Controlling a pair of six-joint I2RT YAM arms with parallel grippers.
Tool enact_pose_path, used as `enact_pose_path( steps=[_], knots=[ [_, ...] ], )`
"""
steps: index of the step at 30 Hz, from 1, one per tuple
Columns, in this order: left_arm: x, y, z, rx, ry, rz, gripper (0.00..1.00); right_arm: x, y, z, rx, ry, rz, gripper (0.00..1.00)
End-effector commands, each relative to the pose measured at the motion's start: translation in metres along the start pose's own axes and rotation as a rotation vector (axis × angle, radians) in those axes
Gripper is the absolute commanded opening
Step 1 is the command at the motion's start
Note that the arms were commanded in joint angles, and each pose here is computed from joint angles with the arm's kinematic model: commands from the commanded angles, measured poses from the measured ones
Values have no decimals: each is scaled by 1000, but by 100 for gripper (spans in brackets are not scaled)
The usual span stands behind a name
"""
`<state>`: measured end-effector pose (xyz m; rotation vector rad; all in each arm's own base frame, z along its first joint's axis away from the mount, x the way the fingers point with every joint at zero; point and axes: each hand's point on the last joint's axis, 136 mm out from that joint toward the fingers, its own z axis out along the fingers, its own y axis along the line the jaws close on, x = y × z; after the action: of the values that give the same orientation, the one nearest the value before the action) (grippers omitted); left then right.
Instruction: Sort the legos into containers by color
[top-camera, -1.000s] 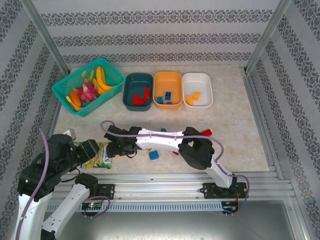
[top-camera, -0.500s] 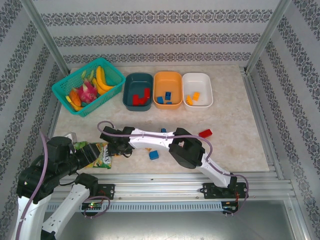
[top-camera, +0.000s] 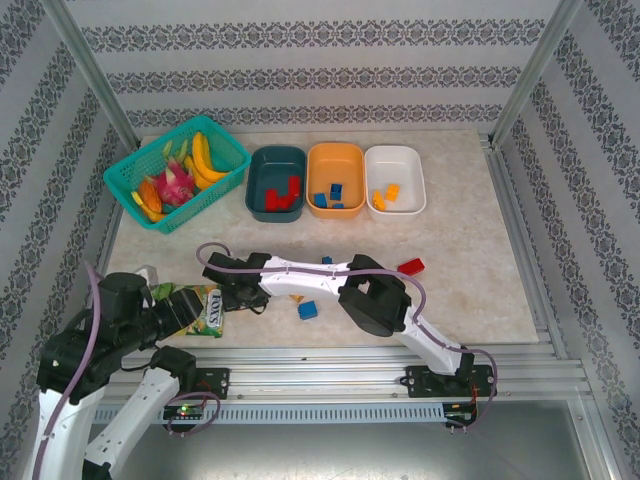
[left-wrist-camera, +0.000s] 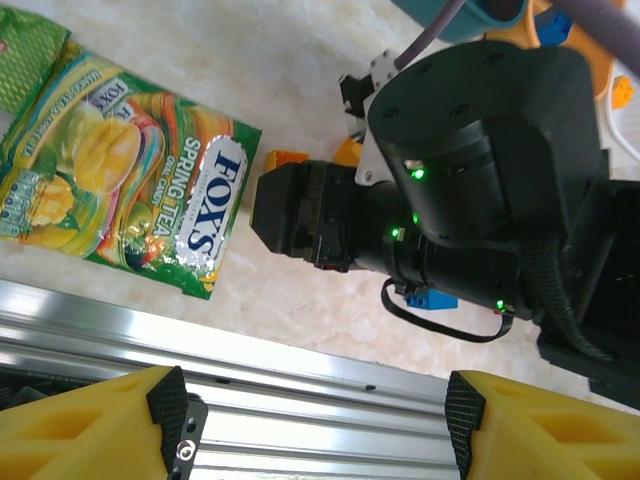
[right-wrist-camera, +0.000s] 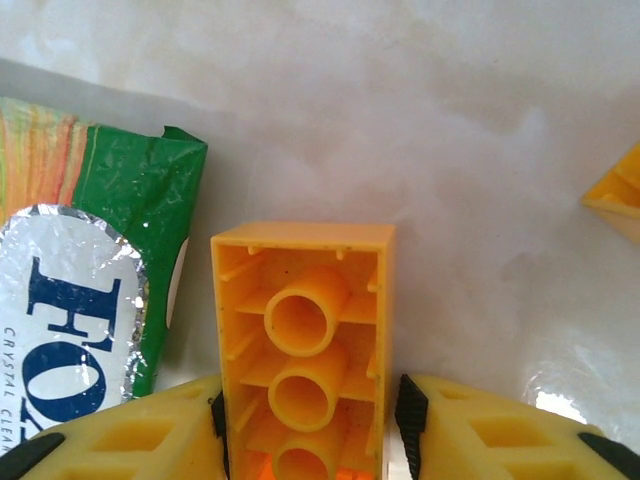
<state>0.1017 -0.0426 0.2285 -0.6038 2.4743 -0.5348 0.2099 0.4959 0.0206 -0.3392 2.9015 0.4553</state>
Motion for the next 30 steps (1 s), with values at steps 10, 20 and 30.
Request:
enact_pose_path(
  steps=[10, 20, 30],
  knots=[
    [-1, -12, 22, 40, 36, -20, 71, -30, -5, -50, 7, -72, -75, 28],
    [-60, -101, 53, 276, 15, -29, 71, -98, -96, -197, 4, -296, 19, 25],
    [-92, -203, 113, 334, 51, 122, 71, -144, -296, -245, 160, -332, 278, 25]
  ],
)
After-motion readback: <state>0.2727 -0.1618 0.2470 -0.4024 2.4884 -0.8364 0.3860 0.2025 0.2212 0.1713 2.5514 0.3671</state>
